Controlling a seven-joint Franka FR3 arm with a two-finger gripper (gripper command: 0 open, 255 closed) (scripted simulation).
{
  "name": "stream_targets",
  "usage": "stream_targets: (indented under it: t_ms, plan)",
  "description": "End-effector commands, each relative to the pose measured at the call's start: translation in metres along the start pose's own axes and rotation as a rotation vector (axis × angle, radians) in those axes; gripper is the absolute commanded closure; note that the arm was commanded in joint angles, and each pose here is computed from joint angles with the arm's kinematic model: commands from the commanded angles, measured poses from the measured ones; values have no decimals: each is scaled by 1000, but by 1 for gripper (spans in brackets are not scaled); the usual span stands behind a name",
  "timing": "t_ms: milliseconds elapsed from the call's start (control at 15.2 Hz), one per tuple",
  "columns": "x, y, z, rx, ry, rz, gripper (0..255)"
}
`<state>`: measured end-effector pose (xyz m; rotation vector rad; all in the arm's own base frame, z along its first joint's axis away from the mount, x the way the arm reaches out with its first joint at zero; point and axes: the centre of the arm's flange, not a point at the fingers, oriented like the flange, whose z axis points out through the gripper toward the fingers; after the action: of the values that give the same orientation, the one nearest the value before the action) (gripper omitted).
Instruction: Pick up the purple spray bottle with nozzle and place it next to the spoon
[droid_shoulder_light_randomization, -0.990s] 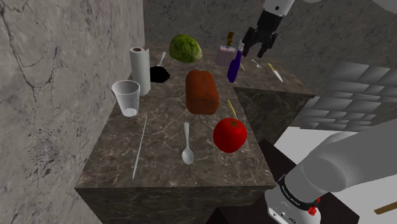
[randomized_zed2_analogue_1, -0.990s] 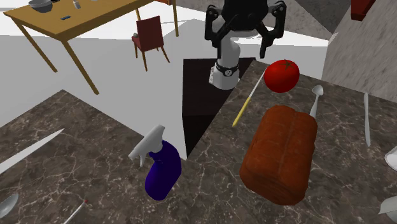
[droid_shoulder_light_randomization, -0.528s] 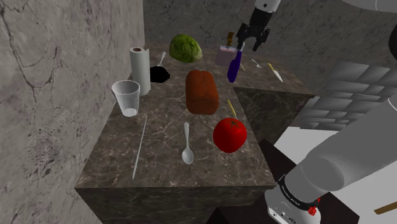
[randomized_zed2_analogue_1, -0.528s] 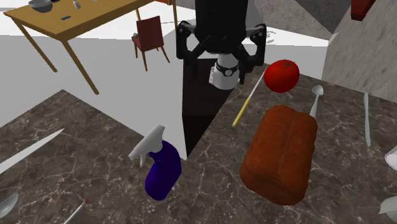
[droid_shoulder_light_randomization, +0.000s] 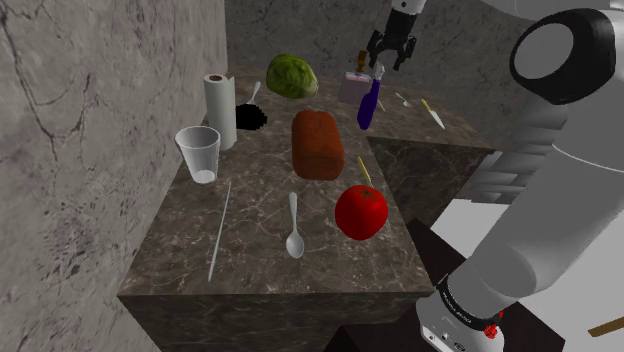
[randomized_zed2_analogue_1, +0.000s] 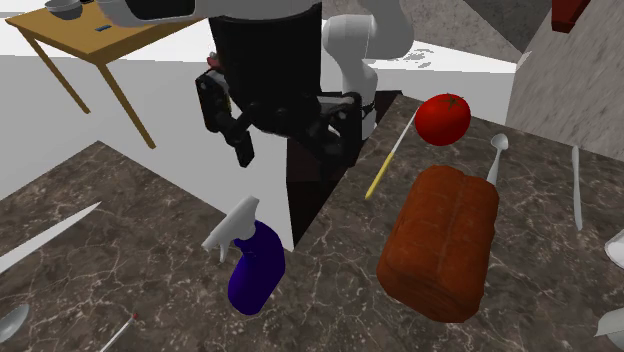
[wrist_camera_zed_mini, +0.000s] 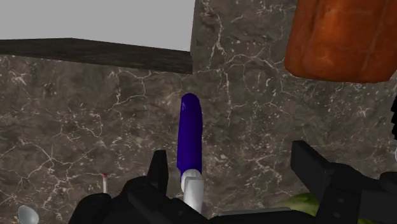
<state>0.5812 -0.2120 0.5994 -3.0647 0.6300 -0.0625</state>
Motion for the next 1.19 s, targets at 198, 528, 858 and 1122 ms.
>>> stream_targets:
  t_ms: [198,528,858,1122]
  plan:
    - [49,24,0,-25,4,59,0]
    - [49,24,26,-25,4,59,0]
    - [49,25,40,-25,4,59,0]
    - [49,25,40,-25,4,59,0]
